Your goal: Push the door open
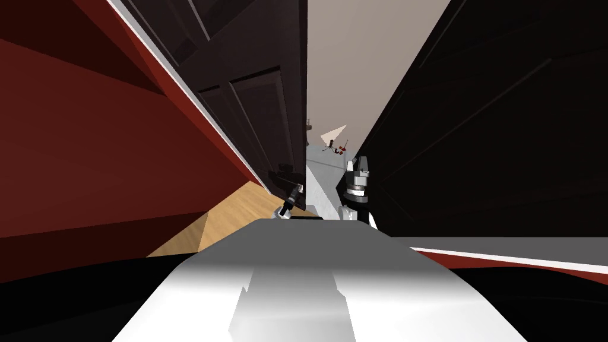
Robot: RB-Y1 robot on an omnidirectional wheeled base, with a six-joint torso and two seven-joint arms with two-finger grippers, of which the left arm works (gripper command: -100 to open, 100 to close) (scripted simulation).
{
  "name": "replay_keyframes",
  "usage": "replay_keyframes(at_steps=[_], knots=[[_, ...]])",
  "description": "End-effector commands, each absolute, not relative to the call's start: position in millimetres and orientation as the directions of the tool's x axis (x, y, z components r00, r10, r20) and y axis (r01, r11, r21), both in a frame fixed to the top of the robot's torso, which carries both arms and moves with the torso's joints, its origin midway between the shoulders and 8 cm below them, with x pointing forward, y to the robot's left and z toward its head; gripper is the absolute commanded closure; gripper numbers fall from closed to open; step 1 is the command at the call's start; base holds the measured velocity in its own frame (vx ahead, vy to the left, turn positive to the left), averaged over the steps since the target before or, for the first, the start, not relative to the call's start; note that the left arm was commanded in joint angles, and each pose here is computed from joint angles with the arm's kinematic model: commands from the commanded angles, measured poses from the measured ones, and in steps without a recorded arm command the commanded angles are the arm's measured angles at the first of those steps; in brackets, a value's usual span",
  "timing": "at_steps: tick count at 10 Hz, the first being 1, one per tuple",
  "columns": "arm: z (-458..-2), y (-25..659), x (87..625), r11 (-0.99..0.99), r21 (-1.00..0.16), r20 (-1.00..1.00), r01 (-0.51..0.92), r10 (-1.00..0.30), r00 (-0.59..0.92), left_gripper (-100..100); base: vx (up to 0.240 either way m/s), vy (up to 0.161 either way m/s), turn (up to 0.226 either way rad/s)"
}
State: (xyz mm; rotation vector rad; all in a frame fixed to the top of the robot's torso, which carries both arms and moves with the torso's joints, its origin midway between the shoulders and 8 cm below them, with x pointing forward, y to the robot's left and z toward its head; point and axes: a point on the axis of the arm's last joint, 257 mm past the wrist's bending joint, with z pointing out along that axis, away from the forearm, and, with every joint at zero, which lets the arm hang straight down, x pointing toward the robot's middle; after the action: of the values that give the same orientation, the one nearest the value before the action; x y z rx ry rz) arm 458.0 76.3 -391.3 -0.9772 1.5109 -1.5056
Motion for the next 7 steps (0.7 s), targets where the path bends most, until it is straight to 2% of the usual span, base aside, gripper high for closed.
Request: replay_keyframes(at_steps=[1,5,7], knots=[[-392.1,76.7,457.9,0.006,-1.0,-0.005,0.0,-0.914,-0.405,100,-0.029,0.016,-0.019],[-392.1,76.7,457.9,0.006,-1.0,-0.005,0.0,-0.914,-0.405,100,-0.007,0.005,-0.001],[-394.1,87.7,460.2,0.017,-1.0,-0.015,-0.002,-0.922,-0.388,100,0.128,-0.078,0.032]])
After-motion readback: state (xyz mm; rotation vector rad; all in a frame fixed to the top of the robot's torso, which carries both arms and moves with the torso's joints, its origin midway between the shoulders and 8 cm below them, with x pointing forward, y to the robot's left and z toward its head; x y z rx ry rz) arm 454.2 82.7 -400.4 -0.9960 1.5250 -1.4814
